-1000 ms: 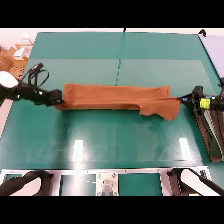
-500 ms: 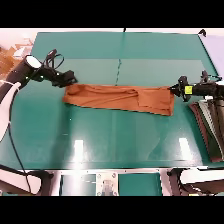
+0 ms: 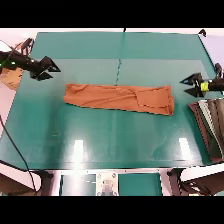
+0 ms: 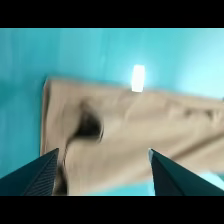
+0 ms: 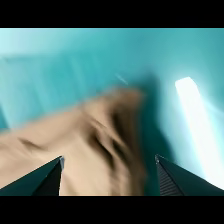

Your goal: Fold the shirts.

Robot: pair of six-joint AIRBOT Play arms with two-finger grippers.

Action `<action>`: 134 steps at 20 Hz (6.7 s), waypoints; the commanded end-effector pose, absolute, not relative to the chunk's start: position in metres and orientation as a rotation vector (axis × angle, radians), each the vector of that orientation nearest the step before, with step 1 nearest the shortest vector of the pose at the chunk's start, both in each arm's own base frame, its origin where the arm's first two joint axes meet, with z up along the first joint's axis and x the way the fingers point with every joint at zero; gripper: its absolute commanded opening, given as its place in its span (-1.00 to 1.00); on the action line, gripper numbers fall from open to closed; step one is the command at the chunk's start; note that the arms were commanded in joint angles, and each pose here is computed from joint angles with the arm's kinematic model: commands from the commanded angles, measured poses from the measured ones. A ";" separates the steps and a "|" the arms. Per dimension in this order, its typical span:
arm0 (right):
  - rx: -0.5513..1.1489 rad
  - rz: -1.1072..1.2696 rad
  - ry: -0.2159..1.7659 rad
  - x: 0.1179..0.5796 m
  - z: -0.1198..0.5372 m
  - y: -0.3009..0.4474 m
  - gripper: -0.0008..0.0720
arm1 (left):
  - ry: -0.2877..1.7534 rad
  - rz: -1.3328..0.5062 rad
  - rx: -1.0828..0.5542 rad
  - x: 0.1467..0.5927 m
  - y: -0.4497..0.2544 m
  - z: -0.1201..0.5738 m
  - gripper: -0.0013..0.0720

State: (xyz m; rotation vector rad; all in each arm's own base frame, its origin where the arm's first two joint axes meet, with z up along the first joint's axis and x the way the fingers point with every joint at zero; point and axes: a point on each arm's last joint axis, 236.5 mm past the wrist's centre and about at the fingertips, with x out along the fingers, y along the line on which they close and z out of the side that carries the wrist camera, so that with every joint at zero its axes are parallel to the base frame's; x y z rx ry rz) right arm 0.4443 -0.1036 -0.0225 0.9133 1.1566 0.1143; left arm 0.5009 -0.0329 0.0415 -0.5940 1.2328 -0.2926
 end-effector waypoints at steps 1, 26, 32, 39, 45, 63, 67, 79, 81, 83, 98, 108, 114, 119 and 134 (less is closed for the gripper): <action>0.852 0.195 1.305 0.394 -0.060 -0.099 0.81 | 1.412 -0.312 -0.629 0.461 -0.034 0.030 0.79; 0.665 0.651 1.136 0.432 0.110 0.007 -0.92 | 1.132 -0.723 -0.420 0.468 -0.350 0.005 -0.91; 0.568 0.703 1.086 0.408 0.167 0.051 -0.92 | 1.159 -0.802 -0.365 0.421 -0.462 -0.069 -0.91; 0.541 0.740 1.094 0.403 0.173 0.073 -0.92 | 1.191 -0.835 -0.481 0.423 -0.488 -0.077 -0.91; 0.565 0.725 1.099 0.405 0.173 0.076 -0.92 | 1.221 -1.017 -0.354 0.445 -0.431 0.001 -0.91; 0.747 0.708 1.058 0.431 -0.022 0.483 0.39 | 1.510 -0.281 -0.160 0.464 -0.001 0.024 -0.91; 0.751 0.778 1.079 0.465 0.034 0.401 0.37 | 1.491 -0.287 -0.150 0.467 0.000 0.025 -0.91; 0.732 0.311 1.424 0.442 -0.079 0.150 0.40 | 1.481 -0.285 -0.154 0.469 0.000 0.025 -0.91; 0.752 0.336 1.475 0.431 -0.100 0.168 0.43 | 1.481 -0.285 -0.154 0.470 0.000 0.025 -0.91; 0.800 0.406 1.480 0.429 -0.105 0.194 0.43 | 1.481 -0.286 -0.154 0.469 0.000 0.025 -0.91; 0.880 0.578 0.834 0.504 0.200 0.110 -0.92 | 1.485 -0.287 -0.154 0.469 0.000 0.025 -0.91; 0.980 -0.009 0.479 0.423 0.254 -0.200 -0.93 | 1.485 -0.286 -0.155 0.469 0.000 0.025 -0.91; 1.024 -0.142 0.583 0.347 0.231 -0.247 -0.92 | 1.494 -0.285 -0.166 0.467 -0.002 0.025 -0.91; 1.035 -0.665 0.879 0.239 0.181 -0.269 -0.93 | 1.509 -0.291 -0.165 0.463 -0.002 0.025 -0.91; 0.940 -1.314 1.429 0.067 0.082 -0.282 -0.92 | 1.504 -0.312 -0.177 0.463 -0.007 0.027 -0.91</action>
